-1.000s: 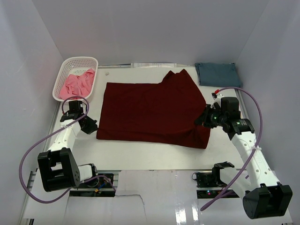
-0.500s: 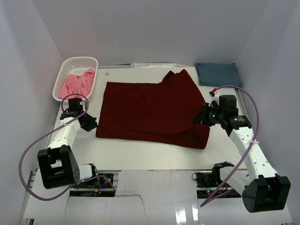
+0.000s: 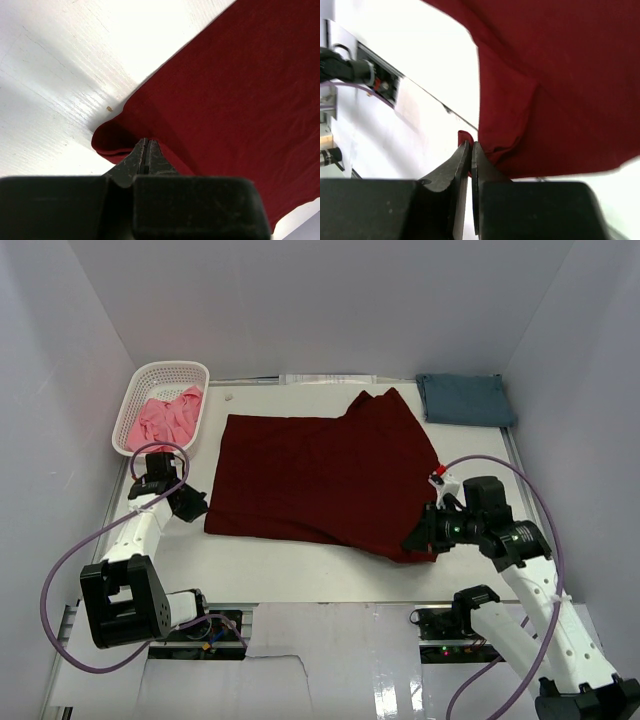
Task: Fold and stack the t-shirts
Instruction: Fold the flattened tshirt in 1/3 of the way
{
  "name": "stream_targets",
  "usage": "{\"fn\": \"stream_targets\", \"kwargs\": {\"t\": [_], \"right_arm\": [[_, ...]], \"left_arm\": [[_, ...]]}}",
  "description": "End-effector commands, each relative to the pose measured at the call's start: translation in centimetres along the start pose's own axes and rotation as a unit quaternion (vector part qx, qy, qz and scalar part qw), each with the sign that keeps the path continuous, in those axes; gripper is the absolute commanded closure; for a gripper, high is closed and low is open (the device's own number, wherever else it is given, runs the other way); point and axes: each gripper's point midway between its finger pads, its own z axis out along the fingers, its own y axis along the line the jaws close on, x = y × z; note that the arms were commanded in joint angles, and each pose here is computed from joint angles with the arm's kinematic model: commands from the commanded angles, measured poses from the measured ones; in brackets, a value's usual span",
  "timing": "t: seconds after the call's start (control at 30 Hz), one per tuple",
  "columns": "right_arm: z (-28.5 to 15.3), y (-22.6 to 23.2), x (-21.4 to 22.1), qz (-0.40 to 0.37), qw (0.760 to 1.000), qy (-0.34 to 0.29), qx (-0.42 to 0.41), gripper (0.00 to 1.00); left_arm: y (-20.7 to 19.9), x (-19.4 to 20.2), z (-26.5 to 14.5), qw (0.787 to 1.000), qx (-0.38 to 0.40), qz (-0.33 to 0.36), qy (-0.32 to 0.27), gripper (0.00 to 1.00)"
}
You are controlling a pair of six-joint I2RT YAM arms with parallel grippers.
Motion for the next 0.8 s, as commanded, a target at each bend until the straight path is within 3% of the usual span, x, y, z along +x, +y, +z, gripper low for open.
{"fn": "stream_targets", "kwargs": {"t": [0.0, 0.27, 0.53, 0.77], "right_arm": [[-0.7, -2.6, 4.6, 0.045, 0.995, 0.058, 0.066, 0.92], [-1.1, -5.0, 1.4, 0.042, 0.987, 0.003, 0.152, 0.92], [0.3, -4.8, -6.4, 0.006, 0.986, -0.061, 0.158, 0.92], [2.3, -6.1, -10.7, -0.026, 0.982, -0.063, 0.177, 0.92]], "left_arm": [[-0.5, -0.1, -0.4, 1.000, 0.022, -0.003, -0.012, 1.00], [-0.2, -0.4, -0.7, 0.999, 0.020, 0.004, -0.026, 1.00], [-0.9, -1.0, -0.6, 0.999, 0.022, 0.004, -0.025, 1.00], [-1.8, -1.8, -0.8, 0.999, 0.029, 0.003, -0.030, 1.00]]}}
